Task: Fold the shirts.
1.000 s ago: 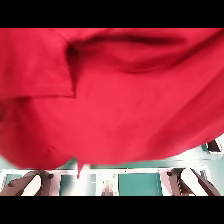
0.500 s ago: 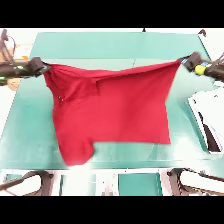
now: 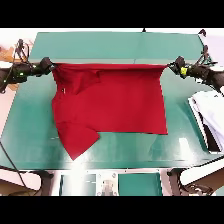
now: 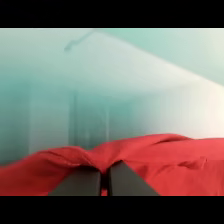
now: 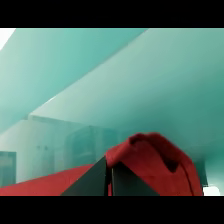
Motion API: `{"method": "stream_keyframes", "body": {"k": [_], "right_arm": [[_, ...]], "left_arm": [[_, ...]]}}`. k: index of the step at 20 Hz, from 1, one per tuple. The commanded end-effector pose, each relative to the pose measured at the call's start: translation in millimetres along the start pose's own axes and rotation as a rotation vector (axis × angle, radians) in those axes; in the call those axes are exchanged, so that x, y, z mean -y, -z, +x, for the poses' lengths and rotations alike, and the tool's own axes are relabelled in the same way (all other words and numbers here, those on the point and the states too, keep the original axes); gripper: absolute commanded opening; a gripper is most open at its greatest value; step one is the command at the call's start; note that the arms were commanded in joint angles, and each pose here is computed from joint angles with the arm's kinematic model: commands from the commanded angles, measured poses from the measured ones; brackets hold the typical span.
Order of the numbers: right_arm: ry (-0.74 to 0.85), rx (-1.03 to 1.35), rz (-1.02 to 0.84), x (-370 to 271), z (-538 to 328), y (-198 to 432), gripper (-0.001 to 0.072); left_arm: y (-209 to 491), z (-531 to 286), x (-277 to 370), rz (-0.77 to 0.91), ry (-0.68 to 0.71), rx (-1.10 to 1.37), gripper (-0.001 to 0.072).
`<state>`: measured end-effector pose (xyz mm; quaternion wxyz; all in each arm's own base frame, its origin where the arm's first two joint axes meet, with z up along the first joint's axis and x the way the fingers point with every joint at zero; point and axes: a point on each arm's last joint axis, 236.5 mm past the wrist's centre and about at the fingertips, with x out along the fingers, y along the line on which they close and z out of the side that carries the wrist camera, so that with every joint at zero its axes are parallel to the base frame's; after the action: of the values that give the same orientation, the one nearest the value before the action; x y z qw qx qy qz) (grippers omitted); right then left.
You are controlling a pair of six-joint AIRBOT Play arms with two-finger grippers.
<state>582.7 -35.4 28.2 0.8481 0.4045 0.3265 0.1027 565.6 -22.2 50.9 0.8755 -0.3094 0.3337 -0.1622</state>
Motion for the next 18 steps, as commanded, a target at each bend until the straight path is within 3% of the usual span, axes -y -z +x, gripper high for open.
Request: {"method": "stream_keyframes", "body": {"k": [1,5,9,14,18], "right_arm": [[-0.018,-0.092,-0.025,-0.2,-6.8,12.9,0.001],[0.07,-0.268,-0.078,20.7,-28.7,64.7,0.001],[0.109,-0.354,-0.009,39.6,-41.5,119.1,0.001],[0.135,-0.45,0.063,56.6,-40.9,175.0,0.001],[0.143,-0.467,0.071,60.0,-41.9,183.0,0.0012]], "left_arm": [[-1.8,-0.6,8.0,0.055,0.02,-0.036,0.0023],[40.3,-18.7,-11.2,0.16,-0.093,-0.29,0.0023],[89.7,-38.8,-42.5,0.167,-0.196,-0.506,0.0023],[129.7,-40.1,-65.5,0.116,-0.232,-0.587,0.0023],[140.9,-39.4,-70.3,0.097,-0.235,-0.605,0.0024]]}}
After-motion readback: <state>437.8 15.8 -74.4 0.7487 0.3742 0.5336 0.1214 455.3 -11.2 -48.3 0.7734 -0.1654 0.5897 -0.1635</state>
